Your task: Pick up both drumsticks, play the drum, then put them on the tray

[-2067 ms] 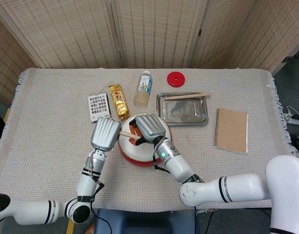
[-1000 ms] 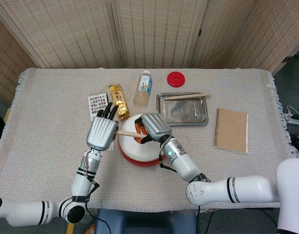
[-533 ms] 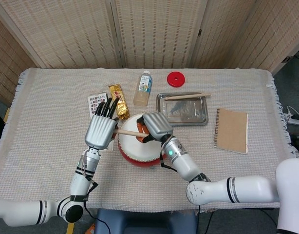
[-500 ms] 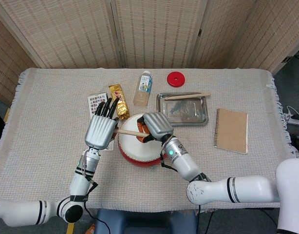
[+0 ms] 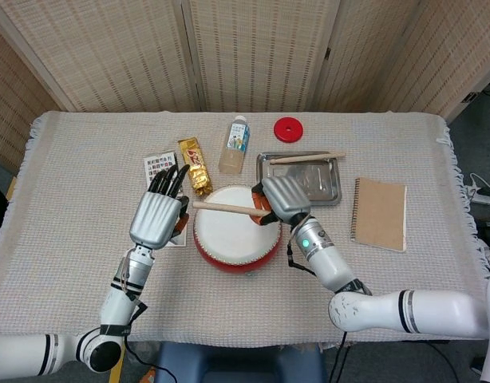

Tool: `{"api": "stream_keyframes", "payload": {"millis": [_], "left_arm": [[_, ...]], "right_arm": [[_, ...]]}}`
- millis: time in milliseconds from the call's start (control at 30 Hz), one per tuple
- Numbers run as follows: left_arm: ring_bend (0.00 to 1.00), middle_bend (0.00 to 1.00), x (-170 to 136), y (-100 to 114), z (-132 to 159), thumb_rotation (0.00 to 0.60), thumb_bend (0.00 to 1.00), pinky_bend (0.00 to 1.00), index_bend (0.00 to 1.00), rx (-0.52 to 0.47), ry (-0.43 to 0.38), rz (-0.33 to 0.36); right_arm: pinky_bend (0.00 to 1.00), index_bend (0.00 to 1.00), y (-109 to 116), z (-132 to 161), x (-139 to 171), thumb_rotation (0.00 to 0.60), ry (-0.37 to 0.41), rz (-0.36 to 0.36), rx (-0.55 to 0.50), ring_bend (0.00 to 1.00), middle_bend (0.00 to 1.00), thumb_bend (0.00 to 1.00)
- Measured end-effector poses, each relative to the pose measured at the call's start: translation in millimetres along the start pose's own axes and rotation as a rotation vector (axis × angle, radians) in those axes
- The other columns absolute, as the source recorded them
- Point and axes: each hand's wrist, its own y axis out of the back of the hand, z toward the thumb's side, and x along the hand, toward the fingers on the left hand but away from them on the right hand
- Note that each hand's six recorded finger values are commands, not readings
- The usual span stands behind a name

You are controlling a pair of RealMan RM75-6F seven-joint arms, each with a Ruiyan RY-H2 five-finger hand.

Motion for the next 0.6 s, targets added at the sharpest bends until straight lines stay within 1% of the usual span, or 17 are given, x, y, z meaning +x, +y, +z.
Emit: {"api": "stream_keyframes", "payload": {"millis": [133,267,367,600], "left_arm": [[0.0,0.0,-2.4,-0.5,-7.3,0.6,0.37,0.13,0.0,0.001,0.004,-0.005],[0.0,0.0,-4.8,-1.1,-15.3,0.6,0.37,0.13,0.0,-0.007,0.014,-0.008],[0.0,0.0,-7.2,-1.5,-23.5,0.6,0.37,0.13,0.0,-0.011,0.025,-0.008],[0.0,0.0,-12.8,-6.4,-42.0,0.6,0.37,0.13,0.0,-0.024,0.054,-0.014]], "right_arm": [[0.81,1.0,12.4,-20.7,4.6,0.6,-0.024,-0.016,0.018,0.76,0.9,0.22],[0.81,1.0,20.0,-43.8,6.9,0.6,-0.046,-0.01,0.05,0.76,0.9,0.22],[0.81,1.0,23.6,-64.4,6.3,0.6,-0.072,0.002,0.072,0.76,0.9,0.22],[0.81,1.0,35.4,-122.4,-4.3,0.6,-0.157,0.001,0.163,0.74,0.9,0.22]]}}
